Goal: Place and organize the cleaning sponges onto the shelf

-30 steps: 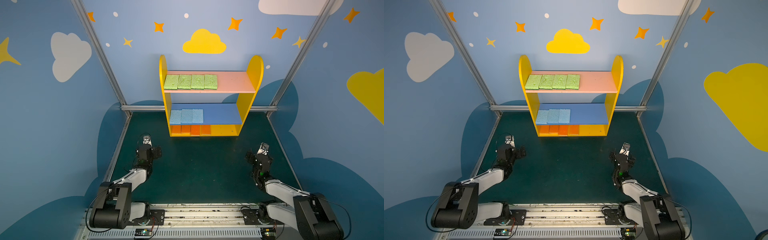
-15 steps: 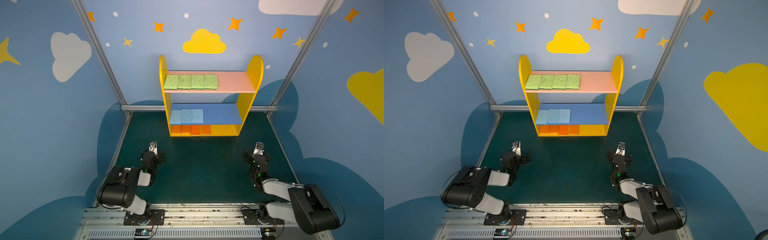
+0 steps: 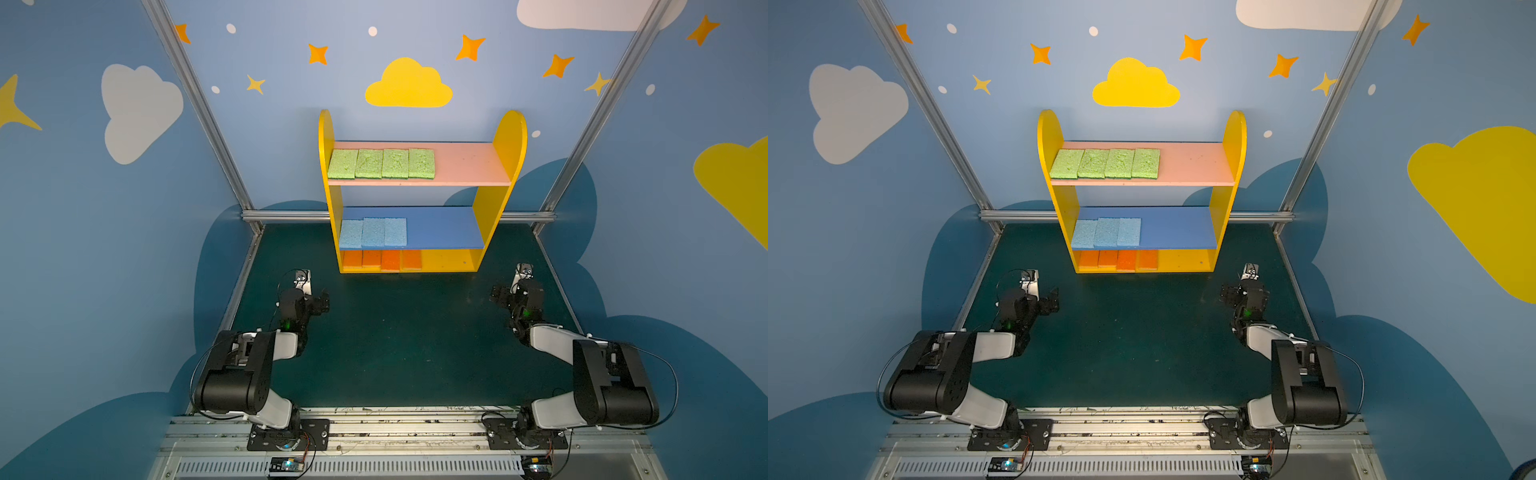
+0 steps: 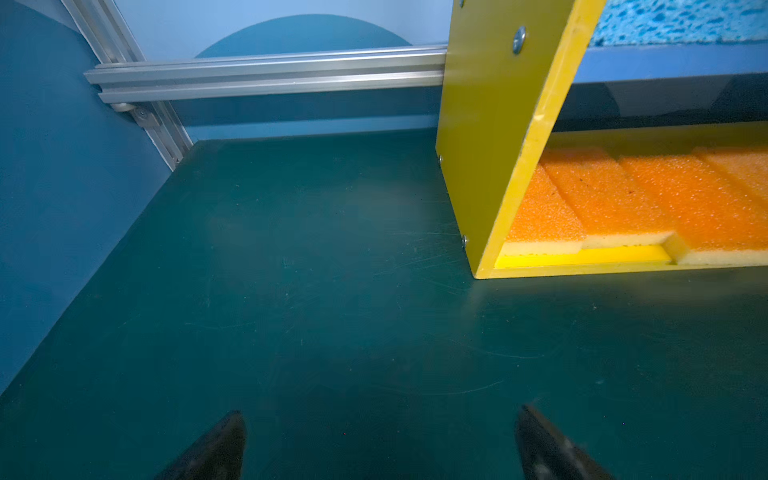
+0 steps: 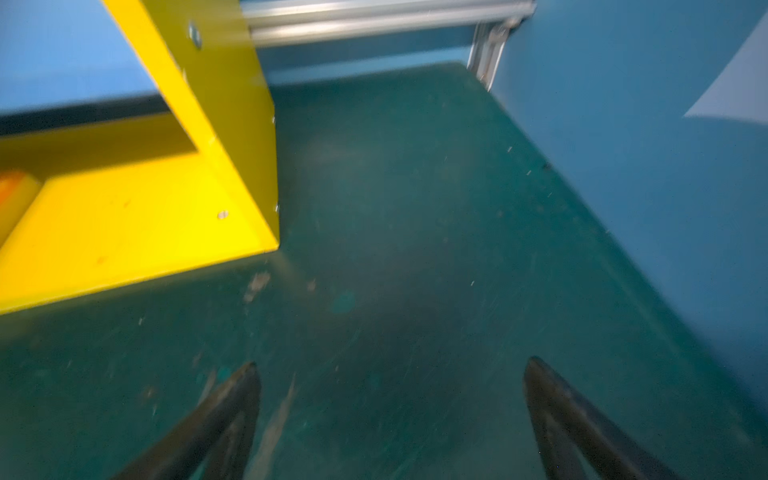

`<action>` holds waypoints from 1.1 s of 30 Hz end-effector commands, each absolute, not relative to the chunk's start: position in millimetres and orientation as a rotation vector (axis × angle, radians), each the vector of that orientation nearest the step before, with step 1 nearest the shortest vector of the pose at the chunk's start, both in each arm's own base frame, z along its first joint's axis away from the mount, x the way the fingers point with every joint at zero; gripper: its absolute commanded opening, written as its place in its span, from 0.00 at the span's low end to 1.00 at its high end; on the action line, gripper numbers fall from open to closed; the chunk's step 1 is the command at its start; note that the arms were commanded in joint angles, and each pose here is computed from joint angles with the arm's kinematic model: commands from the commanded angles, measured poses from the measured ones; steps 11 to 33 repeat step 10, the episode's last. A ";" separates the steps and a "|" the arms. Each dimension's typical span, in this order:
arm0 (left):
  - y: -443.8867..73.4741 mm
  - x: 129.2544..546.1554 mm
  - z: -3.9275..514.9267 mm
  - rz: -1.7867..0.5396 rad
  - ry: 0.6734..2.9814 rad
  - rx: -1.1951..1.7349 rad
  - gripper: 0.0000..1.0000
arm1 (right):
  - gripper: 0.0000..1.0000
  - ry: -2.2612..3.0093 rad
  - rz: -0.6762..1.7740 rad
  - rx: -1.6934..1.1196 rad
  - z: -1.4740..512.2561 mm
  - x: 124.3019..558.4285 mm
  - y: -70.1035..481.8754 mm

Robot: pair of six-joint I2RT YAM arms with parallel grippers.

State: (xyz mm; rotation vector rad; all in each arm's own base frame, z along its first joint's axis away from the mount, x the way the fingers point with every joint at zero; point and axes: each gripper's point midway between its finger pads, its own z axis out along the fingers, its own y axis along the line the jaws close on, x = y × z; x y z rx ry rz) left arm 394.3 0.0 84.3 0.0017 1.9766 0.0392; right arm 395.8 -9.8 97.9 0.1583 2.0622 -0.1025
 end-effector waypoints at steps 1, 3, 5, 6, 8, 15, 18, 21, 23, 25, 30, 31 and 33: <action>-3.6 391.5 83.5 0.025 1.981 0.017 1.00 | 0.97 2.117 -0.065 0.148 86.6 389.5 -1.9; -2.9 391.9 84.3 0.027 1.978 0.014 1.00 | 0.97 2.115 -0.073 0.145 86.8 389.6 -1.7; -3.5 391.7 84.2 0.025 1.979 0.015 1.00 | 0.97 2.120 -0.070 0.143 85.7 389.3 -1.0; -3.4 391.8 84.3 0.025 1.978 0.014 1.00 | 0.97 2.118 -0.071 0.142 86.5 390.3 -1.2; -3.5 392.0 83.8 0.025 1.981 0.016 1.00 | 0.97 2.121 -0.061 0.139 86.3 390.8 -0.6; -3.5 391.9 84.3 0.026 1.980 0.015 1.00 | 0.97 2.121 -0.059 0.139 86.3 390.5 -0.6; -3.5 391.9 84.3 0.026 1.980 0.015 1.00 | 0.97 2.121 -0.059 0.139 86.3 390.5 -0.6; -3.5 391.9 84.3 0.026 1.980 0.015 1.00 | 0.97 2.121 -0.059 0.139 86.3 390.5 -0.6; -3.5 391.9 84.3 0.026 1.980 0.015 1.00 | 0.97 2.121 -0.059 0.139 86.3 390.5 -0.6; -3.5 391.9 84.3 0.026 1.980 0.015 1.00 | 0.97 2.121 -0.059 0.139 86.3 390.5 -0.6; -3.5 391.9 84.3 0.026 1.980 0.015 1.00 | 0.97 2.121 -0.059 0.139 86.3 390.5 -0.6; -3.5 391.9 84.3 0.026 1.980 0.015 1.00 | 0.97 2.121 -0.059 0.139 86.3 390.5 -0.6; -3.5 391.9 84.3 0.026 1.980 0.015 1.00 | 0.97 2.121 -0.059 0.139 86.3 390.5 -0.6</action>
